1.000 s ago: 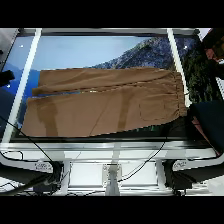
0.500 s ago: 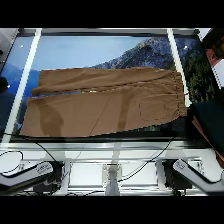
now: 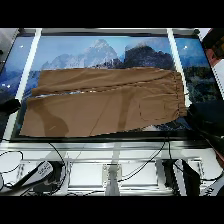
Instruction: Fold the clothes and pants, and hang the long-sleeved shirts on hangers.
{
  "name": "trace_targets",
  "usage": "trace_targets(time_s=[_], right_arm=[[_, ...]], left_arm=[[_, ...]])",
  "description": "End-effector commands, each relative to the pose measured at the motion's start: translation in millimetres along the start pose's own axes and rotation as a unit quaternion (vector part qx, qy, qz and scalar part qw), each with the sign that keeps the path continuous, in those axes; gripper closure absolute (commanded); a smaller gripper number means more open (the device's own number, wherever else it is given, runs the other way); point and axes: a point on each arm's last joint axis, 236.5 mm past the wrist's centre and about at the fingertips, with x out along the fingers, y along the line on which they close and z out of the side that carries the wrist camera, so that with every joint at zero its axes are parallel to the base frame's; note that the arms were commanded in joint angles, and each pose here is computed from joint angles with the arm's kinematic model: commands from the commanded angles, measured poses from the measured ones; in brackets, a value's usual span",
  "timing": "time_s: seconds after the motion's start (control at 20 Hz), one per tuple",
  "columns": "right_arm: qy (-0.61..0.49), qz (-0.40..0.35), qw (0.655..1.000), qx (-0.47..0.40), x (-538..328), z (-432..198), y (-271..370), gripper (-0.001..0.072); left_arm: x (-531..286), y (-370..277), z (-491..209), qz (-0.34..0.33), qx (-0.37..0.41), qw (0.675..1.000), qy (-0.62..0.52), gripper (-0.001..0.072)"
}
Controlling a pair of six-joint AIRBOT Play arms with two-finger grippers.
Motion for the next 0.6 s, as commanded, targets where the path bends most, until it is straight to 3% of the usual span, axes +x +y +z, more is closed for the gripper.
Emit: trace_targets(time_s=[0.0,0.05,0.1,0.3,0.55], right_arm=[[-0.034,0.036,0.993,0.103,30,12,-3,0.0146],[-0.037,0.036,0.991,0.121,38,18,-7,0.0146],[-0.04,0.033,0.989,0.137,45,23,-12,0.0147],[-0.035,0.038,0.976,0.211,75,32,-26,0.0155],[-0.046,0.068,0.973,0.217,92,44,-23,0.0158]], left_arm=[[2,-3,-3,-0.006,-0.005,1.0,0.0,0.0296],[2,-3,-3,-0.006,-0.006,1.0,0.0,0.0046],[2,-3,-4,-0.006,-0.006,1.0,0.0,0.0009],[2,-3,-5,-0.008,-0.018,1.0,0.002,0.0008],[15,1,-28,-0.014,-0.064,0.997,0.045,0.0009]])
